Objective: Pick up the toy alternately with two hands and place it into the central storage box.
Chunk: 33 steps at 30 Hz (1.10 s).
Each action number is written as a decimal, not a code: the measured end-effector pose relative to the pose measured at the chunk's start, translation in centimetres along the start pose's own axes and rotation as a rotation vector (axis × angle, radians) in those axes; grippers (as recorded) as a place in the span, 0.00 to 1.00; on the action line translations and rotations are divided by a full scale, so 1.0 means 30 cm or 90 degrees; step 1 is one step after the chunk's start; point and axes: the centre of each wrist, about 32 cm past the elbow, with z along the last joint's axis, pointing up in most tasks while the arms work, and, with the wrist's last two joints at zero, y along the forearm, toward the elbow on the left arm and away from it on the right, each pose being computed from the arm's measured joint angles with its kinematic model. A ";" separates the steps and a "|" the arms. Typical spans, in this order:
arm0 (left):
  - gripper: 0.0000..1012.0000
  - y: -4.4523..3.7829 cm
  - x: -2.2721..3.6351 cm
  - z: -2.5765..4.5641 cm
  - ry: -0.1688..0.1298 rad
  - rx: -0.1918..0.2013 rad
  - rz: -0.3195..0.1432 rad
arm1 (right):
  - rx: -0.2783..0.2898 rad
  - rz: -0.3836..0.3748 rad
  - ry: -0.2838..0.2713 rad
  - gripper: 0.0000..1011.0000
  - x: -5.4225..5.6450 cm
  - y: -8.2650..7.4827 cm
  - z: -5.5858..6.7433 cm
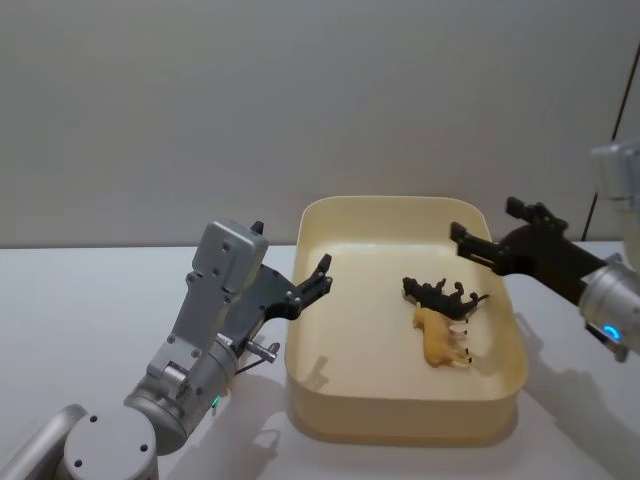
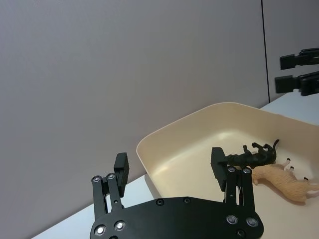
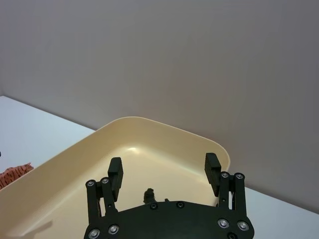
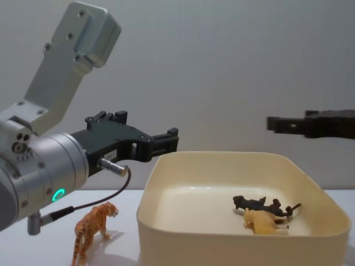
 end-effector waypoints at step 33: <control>0.99 0.081 -0.002 -0.010 0.020 0.039 0.054 | 0.022 -0.055 0.011 0.99 0.040 -0.146 -0.001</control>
